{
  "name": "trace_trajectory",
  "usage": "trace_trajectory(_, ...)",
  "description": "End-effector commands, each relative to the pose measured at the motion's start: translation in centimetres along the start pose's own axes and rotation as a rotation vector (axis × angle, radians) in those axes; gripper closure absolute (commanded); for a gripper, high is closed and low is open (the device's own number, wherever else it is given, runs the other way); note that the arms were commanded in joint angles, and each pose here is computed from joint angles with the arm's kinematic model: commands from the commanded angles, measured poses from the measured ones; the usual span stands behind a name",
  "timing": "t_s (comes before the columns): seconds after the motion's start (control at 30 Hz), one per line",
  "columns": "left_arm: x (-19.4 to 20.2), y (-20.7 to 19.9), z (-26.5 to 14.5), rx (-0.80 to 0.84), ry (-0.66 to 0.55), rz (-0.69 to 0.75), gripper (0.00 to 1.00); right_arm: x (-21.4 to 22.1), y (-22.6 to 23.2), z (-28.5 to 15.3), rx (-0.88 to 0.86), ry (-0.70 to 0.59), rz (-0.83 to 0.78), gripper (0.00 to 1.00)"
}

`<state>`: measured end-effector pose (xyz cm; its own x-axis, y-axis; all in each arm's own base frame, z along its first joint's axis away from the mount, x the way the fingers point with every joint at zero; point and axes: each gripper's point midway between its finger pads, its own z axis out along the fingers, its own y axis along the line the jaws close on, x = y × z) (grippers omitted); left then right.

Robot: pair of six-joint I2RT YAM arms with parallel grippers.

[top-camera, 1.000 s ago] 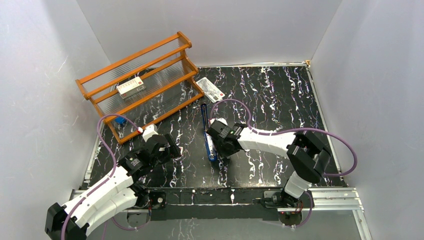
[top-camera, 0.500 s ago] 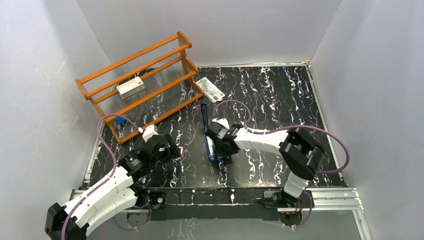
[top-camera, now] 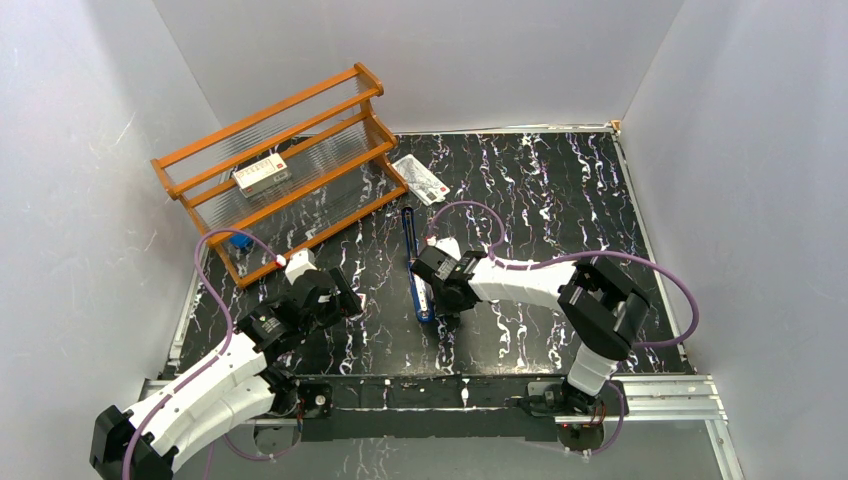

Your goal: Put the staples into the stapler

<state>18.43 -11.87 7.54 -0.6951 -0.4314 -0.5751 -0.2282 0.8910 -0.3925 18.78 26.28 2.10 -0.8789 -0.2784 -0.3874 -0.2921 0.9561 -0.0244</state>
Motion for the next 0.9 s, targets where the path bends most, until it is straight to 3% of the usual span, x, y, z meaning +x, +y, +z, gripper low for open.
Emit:
trace_trajectory(0.0, -0.4, 0.3, 0.0, -0.011, -0.019, -0.007, 0.18, -0.2, -0.8, -0.2, 0.033, -0.03, 0.042, 0.61)
trace_trajectory(0.37, -0.3, 0.2, 0.1, -0.01, -0.017, -0.01, 0.18, 0.0, -1.2, -0.5, 0.036, -0.024, 0.073, 0.66)
trace_trajectory(0.67, -0.3, 0.2, 0.2, -0.01, -0.016, -0.009, 0.18, -0.2, -0.9, -0.5, 0.023, -0.021, 0.076, 0.76)
trace_trajectory(0.87, -0.3, 0.1, 0.2, -0.007, -0.015, -0.01, 0.18, -1.8, -0.7, -1.7, -0.004, -0.092, 0.08, 0.77)
